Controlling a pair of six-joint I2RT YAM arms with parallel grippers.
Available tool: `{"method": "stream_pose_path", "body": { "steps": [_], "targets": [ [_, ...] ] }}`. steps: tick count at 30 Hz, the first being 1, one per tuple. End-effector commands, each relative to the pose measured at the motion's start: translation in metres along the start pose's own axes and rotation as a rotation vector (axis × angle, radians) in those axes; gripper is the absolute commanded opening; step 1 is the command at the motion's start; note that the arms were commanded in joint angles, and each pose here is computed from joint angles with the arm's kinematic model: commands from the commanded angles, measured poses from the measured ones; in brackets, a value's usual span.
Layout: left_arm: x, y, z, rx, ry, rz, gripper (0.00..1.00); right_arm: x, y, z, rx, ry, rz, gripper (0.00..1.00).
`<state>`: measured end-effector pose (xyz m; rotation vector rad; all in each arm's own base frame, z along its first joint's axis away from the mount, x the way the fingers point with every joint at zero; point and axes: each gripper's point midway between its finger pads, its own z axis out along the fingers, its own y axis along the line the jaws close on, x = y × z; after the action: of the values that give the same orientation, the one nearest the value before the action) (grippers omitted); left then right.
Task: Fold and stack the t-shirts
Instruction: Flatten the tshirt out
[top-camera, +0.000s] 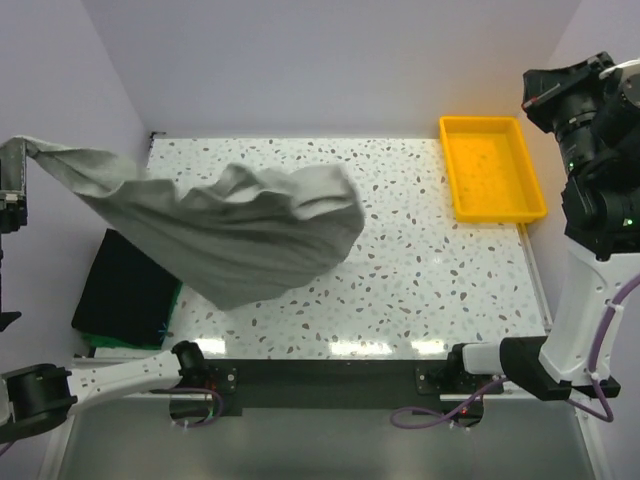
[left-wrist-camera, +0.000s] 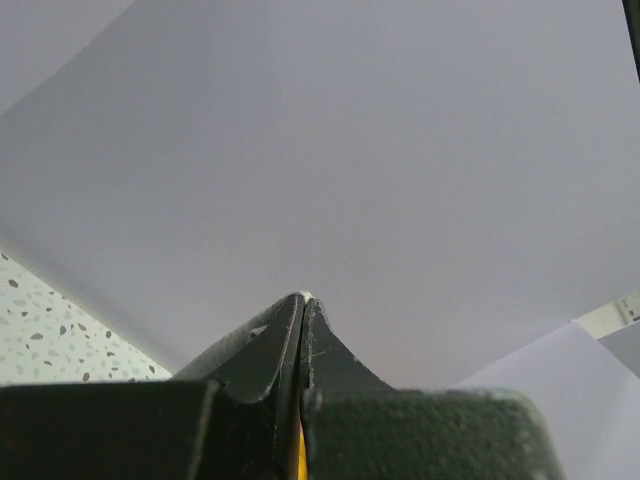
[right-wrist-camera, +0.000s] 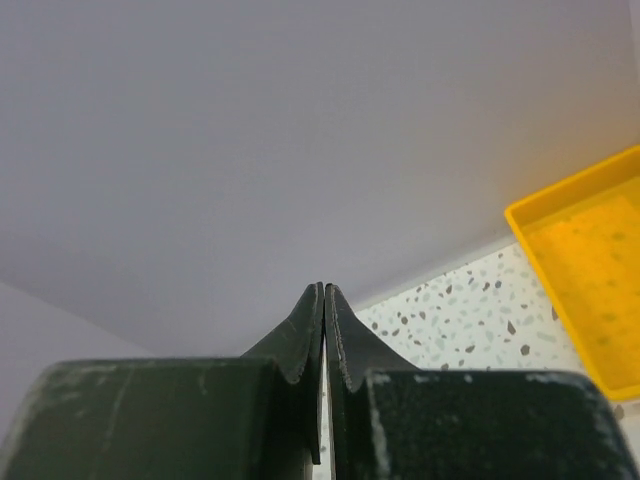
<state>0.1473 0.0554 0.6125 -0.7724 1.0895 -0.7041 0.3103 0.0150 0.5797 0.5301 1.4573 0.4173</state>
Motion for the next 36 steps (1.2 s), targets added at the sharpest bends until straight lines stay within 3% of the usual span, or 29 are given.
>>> {"method": "stream_pose_path", "body": {
  "steps": [1, 5, 9, 11, 12, 13, 14, 15, 19, 23, 25, 28, 36],
  "targets": [
    [-0.037, -0.001, 0.006, -0.059, -0.119, -0.056, 0.00, -0.049, 0.022, -0.013, -0.079, -0.185, 0.095, 0.00],
    [-0.043, -0.019, 0.013, -0.015, -0.166, -0.041, 0.00, -0.066, 0.047, -0.011, -0.198, -0.246, 0.158, 0.00],
    [0.003, -0.033, 0.026, -0.046, -0.111, 0.105, 0.00, -0.010, 0.086, 0.012, -0.431, 0.013, 0.221, 0.00],
    [0.045, -0.025, 0.026, -0.048, -0.060, 0.191, 0.00, 0.079, 0.099, 0.022, -0.570, 0.320, 0.270, 0.00],
    [0.052, -0.023, 0.023, -0.021, -0.043, 0.124, 0.00, 0.115, 0.102, 0.020, -0.595, 0.409, 0.252, 0.00],
    [0.068, -0.017, 0.021, -0.016, -0.012, 0.162, 0.00, 0.169, 0.084, 0.024, -0.507, 0.492, 0.219, 0.00],
    [0.091, -0.010, 0.020, -0.019, 0.015, 0.198, 0.00, 0.223, 0.106, -0.006, -0.577, 0.588, 0.111, 0.00],
    [0.106, -0.006, 0.018, -0.020, 0.043, 0.211, 0.00, 0.283, 0.092, -0.017, -0.542, 0.684, 0.052, 0.00],
    [0.163, -0.002, 0.019, -0.019, 0.146, 0.386, 0.00, 0.400, 0.071, -0.057, -0.519, 0.814, 0.020, 0.00],
    [0.161, -0.030, 0.032, -0.028, 0.130, 0.421, 0.00, 0.480, 0.077, -0.108, -0.582, 0.945, -0.045, 0.03],
    [0.172, -0.044, 0.039, -0.016, 0.131, 0.459, 0.00, 0.493, 0.092, -0.117, -0.606, 0.918, -0.063, 0.05],
    [0.172, -0.061, 0.047, -0.007, 0.102, 0.475, 0.00, 0.508, 0.104, -0.135, -0.623, 0.922, -0.029, 0.17],
    [0.167, -0.081, 0.056, 0.007, 0.055, 0.478, 0.00, 0.498, 0.085, -0.136, -0.561, 0.837, 0.136, 0.34]
  ]
}}
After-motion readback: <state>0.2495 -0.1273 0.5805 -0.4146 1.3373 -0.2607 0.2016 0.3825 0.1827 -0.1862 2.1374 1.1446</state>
